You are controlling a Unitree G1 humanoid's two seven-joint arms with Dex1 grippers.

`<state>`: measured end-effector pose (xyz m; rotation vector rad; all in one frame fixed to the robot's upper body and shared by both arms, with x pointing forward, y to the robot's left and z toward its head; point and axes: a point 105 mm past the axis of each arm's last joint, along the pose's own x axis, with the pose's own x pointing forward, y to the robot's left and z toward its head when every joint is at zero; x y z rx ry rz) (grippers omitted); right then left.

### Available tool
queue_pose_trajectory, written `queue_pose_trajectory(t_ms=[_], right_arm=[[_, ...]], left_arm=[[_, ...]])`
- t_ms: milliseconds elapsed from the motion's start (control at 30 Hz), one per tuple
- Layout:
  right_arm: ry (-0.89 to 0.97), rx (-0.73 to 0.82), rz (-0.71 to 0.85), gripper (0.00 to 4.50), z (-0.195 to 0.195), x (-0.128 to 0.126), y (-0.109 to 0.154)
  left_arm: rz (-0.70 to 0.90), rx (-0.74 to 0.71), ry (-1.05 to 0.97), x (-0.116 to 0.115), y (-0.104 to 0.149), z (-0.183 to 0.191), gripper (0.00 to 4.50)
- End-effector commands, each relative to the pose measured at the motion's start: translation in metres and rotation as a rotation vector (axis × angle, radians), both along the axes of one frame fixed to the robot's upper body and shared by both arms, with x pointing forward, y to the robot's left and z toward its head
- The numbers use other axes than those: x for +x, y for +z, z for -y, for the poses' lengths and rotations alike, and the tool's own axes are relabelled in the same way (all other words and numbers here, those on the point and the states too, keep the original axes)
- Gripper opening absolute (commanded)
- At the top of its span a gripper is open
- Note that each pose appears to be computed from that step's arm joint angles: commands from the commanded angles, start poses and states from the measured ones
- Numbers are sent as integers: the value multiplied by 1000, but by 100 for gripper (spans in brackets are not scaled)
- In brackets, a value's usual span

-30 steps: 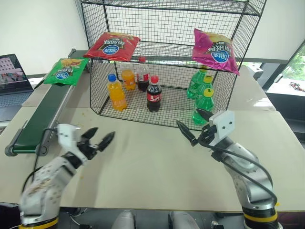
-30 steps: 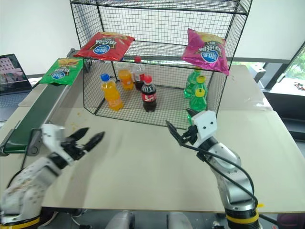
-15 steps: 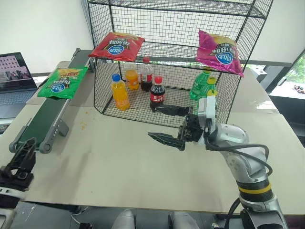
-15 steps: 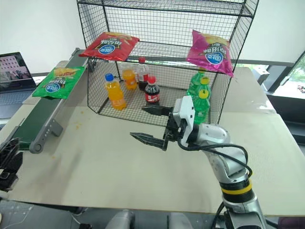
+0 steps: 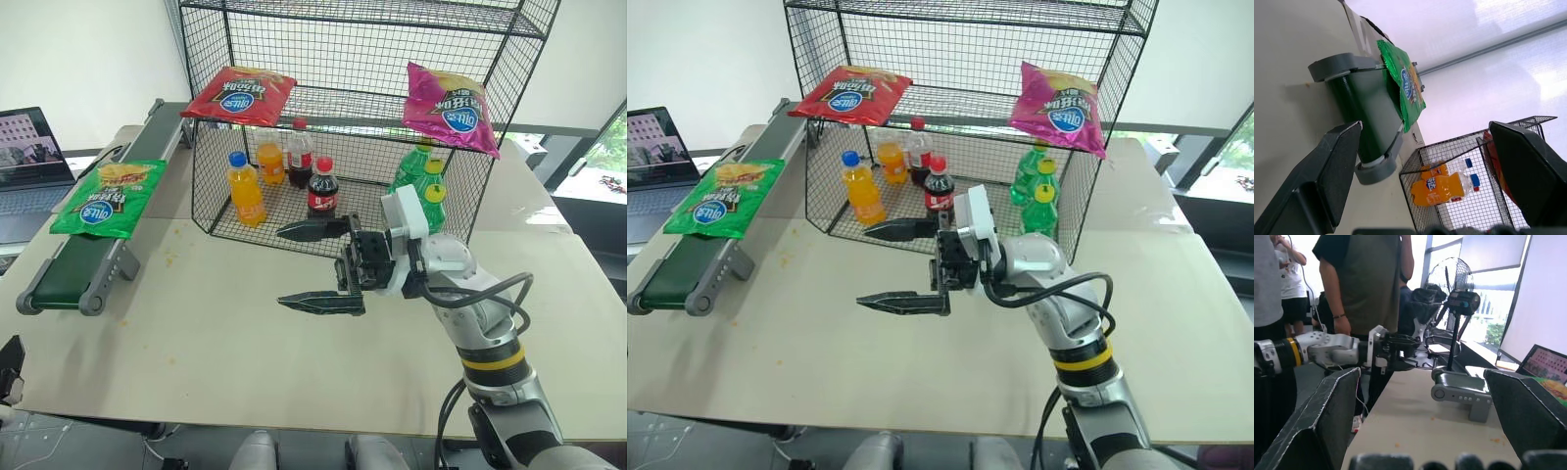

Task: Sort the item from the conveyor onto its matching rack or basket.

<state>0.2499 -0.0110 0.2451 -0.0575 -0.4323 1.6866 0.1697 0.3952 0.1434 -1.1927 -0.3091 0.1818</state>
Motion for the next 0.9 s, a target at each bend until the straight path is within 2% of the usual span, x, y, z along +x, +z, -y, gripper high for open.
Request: queue_pose_trajectory(t_ms=[33, 433, 900], right_arm=[[-5, 40, 56, 450, 2, 0, 12], [-10, 45, 102, 450, 4, -3, 17], [-15, 38, 109, 450, 3, -2, 18]], left_arm=[[8, -1, -10, 6, 1, -5, 445], [-30, -74, -36, 21, -20, -8, 445], [-29, -29, -42, 26, -15, -14, 445]])
